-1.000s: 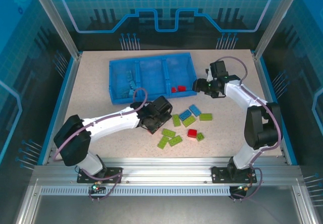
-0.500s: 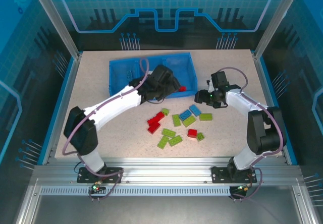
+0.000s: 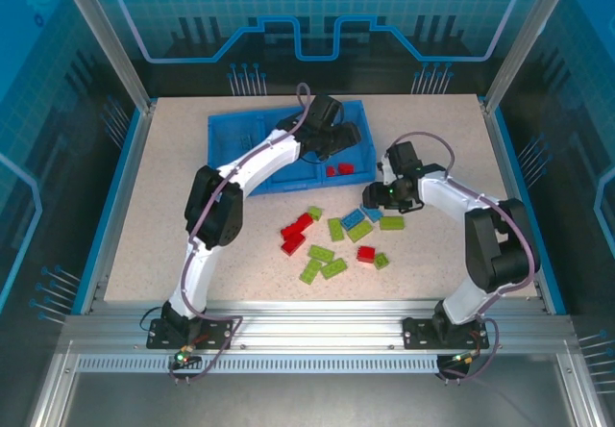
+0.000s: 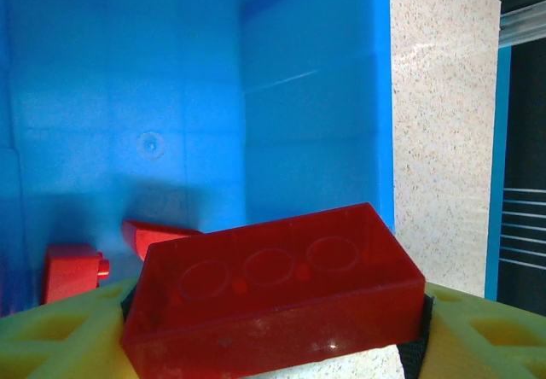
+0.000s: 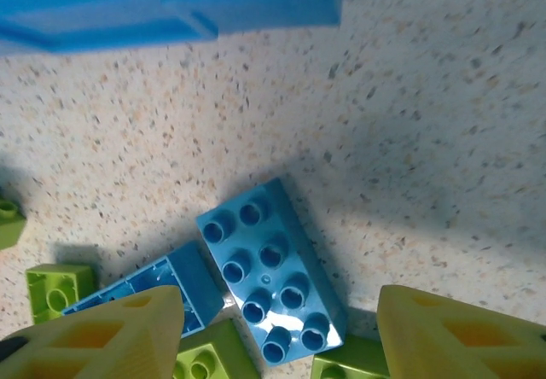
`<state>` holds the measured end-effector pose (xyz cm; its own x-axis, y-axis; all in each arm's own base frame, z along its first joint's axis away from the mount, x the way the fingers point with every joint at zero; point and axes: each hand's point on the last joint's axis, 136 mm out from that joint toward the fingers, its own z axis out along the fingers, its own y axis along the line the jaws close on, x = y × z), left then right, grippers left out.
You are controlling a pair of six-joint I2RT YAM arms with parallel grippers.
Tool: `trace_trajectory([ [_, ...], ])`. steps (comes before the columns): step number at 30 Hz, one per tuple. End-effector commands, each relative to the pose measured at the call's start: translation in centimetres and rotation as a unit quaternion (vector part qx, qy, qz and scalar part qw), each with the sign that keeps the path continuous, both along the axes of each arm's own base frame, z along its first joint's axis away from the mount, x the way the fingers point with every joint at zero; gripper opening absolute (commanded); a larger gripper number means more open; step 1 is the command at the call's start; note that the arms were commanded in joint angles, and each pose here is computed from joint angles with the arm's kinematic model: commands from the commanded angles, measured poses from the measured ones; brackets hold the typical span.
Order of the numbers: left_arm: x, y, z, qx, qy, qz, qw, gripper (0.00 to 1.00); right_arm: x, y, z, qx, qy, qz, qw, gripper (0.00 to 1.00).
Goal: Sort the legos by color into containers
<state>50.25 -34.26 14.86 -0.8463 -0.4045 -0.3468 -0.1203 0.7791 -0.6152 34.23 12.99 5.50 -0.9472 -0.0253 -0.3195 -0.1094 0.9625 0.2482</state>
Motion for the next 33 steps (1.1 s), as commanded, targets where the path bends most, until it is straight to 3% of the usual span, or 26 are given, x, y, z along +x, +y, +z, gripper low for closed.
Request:
trace_trajectory([
  [1, 0.5, -0.1, 0.8, -0.005, -0.005, -0.014, 1.0, 0.72, -0.7, 0.0, -0.8, -0.034, 0.022, 0.025, 0.999, 0.62],
  [7, 0.6, 0.1, 0.6, -0.008, 0.0, -0.01, 1.0, 0.77, -1.5, -0.2, -1.3, -0.05, 0.033, 0.031, 0.998, 0.61],
  [13, -0.1, 0.0, 2.7, -0.031, -0.012, -0.011, 0.999, 0.98, -1.4, -0.2, -2.0, -0.09, 0.043, 0.058, 0.993, 0.61],
  [25, -2.5, 1.0, 9.5, -0.087, -0.065, -0.006, 0.994, 0.99, -2.0, 0.2, -2.1, -0.105, 0.049, 0.112, 0.987, 0.57],
  [33, -4.4, 1.9, 11.5, -0.11, -0.077, -0.005, 0.991, 0.99, -2.1, 0.6, -2.7, -0.113, 0.063, 0.134, 0.982, 0.54],
])
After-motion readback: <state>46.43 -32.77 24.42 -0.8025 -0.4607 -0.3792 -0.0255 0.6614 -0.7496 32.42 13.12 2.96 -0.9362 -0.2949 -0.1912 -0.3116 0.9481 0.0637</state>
